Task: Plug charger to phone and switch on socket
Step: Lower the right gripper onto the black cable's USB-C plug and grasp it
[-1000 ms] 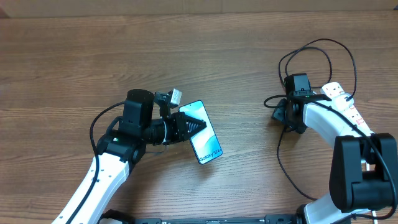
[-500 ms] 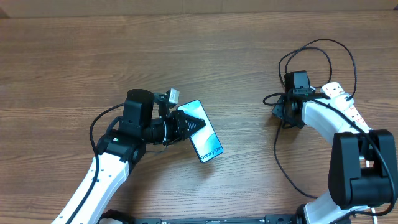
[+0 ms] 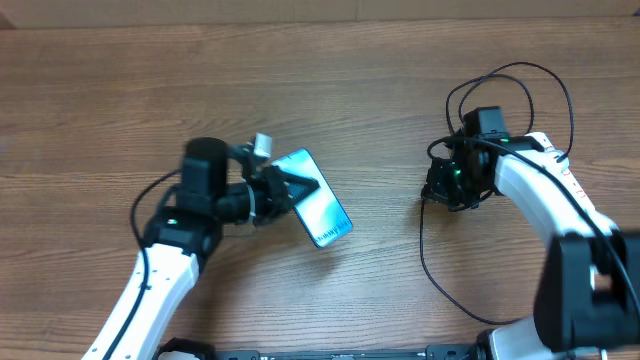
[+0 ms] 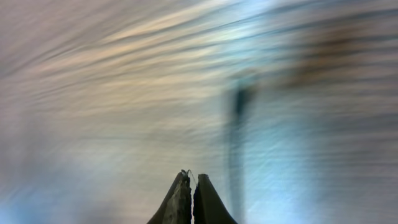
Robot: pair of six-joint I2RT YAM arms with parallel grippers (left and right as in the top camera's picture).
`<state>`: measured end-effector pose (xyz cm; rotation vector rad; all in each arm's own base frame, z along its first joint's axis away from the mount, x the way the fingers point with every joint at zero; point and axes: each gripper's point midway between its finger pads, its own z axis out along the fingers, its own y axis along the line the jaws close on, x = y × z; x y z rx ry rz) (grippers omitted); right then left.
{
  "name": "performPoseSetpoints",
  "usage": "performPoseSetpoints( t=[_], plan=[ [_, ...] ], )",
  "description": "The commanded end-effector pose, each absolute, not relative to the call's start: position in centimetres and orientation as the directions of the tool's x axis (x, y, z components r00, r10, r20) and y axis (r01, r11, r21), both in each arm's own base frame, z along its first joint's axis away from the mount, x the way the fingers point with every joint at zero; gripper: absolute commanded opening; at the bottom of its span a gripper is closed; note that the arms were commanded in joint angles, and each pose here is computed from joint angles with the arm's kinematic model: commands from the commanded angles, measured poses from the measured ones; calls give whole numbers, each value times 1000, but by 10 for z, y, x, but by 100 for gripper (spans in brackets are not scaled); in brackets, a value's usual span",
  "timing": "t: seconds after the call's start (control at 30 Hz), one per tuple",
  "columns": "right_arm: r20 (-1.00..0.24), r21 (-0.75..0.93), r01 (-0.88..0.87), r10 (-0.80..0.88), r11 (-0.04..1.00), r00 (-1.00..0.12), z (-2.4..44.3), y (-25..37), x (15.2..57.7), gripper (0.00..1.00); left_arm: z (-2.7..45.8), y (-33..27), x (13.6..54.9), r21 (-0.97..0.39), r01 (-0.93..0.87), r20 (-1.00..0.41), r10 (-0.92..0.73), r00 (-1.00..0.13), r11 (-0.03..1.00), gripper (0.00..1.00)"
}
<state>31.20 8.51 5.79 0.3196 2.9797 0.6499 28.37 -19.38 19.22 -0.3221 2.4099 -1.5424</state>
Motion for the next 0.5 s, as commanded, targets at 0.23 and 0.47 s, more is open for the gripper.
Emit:
performPoseSetpoints(
  t=[0.23, 0.47],
  plan=[
    [-279, 629, -274, -118, 727, -953, 174, 134, 251, 4, 244, -162, 298, -947, 213, -275, -265, -924, 242, 4],
    [-286, 303, 166, 255, 939, -924, 118, 58, 302, 43, 240, -164, 297, -951, 195, -256, -258, -932, 241, 4]
  ],
)
